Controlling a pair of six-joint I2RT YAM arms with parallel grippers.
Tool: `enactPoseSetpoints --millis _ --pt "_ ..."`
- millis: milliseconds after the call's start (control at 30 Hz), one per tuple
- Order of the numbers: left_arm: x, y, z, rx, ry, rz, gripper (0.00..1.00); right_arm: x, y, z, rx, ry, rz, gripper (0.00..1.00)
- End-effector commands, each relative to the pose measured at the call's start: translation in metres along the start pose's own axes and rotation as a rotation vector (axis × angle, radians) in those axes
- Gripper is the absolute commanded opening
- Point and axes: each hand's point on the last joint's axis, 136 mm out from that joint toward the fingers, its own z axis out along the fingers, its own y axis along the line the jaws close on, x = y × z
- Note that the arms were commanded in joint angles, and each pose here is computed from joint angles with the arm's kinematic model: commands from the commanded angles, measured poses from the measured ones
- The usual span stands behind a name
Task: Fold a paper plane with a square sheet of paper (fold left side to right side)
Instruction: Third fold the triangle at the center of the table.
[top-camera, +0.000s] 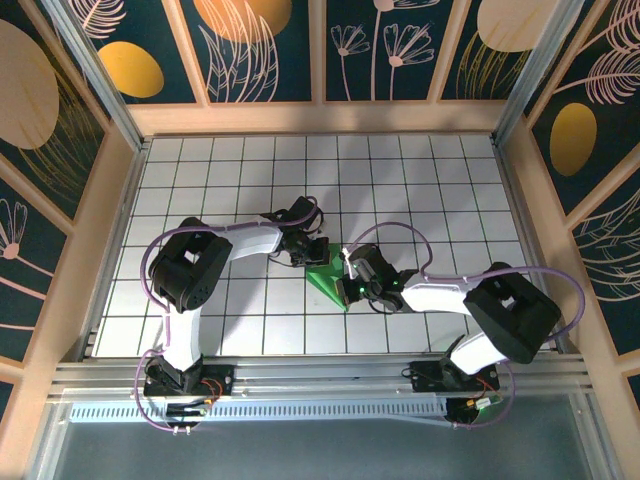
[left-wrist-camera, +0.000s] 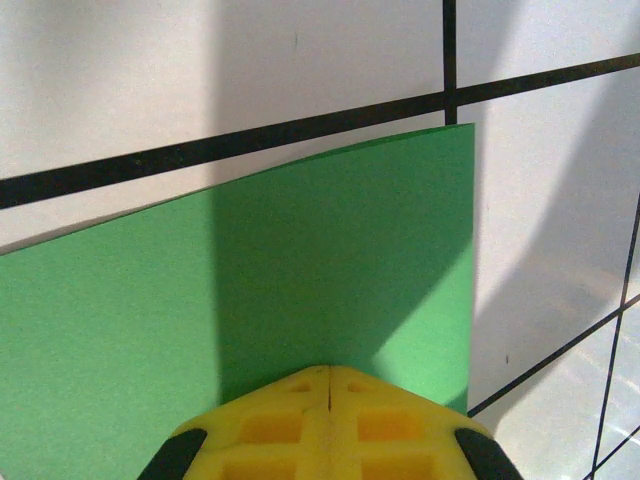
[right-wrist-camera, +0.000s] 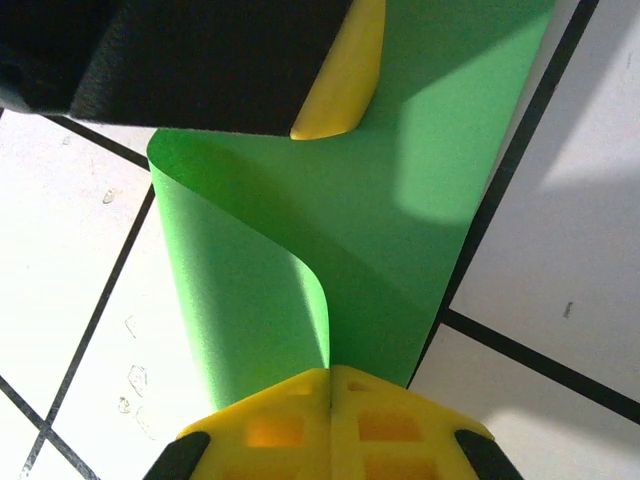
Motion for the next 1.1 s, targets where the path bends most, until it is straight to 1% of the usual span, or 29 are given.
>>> enactPoseSetpoints --millis 0,400,1067 --pt "0.02 0.023 0.017 -0.083 0.069 -0.02 0.0 -0.016 0.002 -0.005 0.001 -0.041 -0.013 0.0" --pt "0.02 0.023 0.018 -0.08 0.07 -0.021 0.0 -0.016 -0.001 0.001 0.018 -0.026 -0.015 0.0" --pt "0.021 0.023 0.018 -0.082 0.074 -0.021 0.0 -0.006 -0.005 0.01 0.028 0.008 -0.014 0.0"
